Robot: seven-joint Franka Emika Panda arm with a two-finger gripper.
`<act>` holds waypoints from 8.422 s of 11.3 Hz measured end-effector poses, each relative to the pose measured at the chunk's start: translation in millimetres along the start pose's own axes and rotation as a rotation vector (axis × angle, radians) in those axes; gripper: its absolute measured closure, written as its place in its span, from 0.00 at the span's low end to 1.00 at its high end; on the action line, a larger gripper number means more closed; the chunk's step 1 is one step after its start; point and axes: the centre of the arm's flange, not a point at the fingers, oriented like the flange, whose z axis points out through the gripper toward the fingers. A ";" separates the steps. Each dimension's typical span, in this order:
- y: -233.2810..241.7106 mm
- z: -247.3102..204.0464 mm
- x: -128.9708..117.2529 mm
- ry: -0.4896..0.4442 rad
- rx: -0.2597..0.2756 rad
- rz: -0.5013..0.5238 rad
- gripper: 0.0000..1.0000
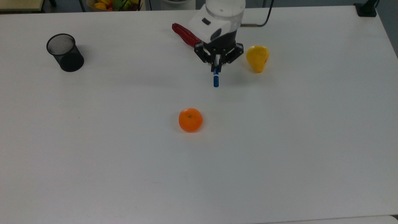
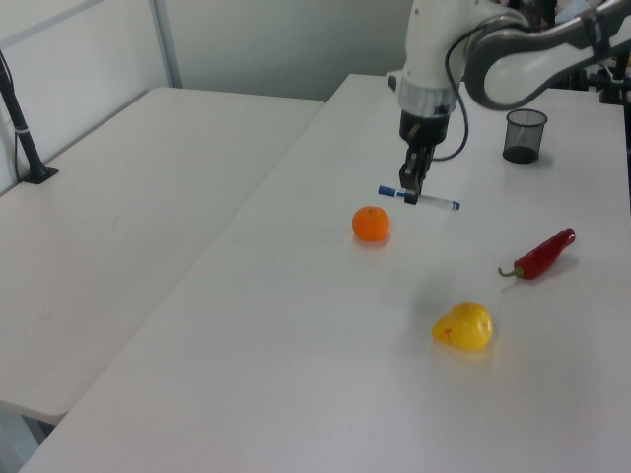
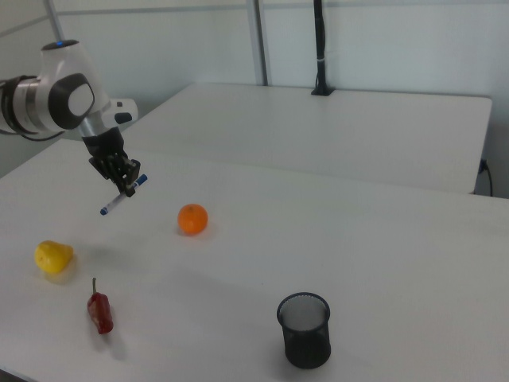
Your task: Place marker
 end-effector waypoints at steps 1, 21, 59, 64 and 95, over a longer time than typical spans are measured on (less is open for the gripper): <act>8.4 -16.8 -4.5 -0.012 0.016 -0.010 0.84; 280.7 -152.1 -109.4 0.047 0.076 0.021 0.84; 431.5 66.0 -168.7 0.623 -0.362 0.118 0.84; 432.6 70.7 -173.9 0.606 -0.368 0.096 0.84; 409.8 -203.8 -99.1 0.119 0.178 0.350 0.00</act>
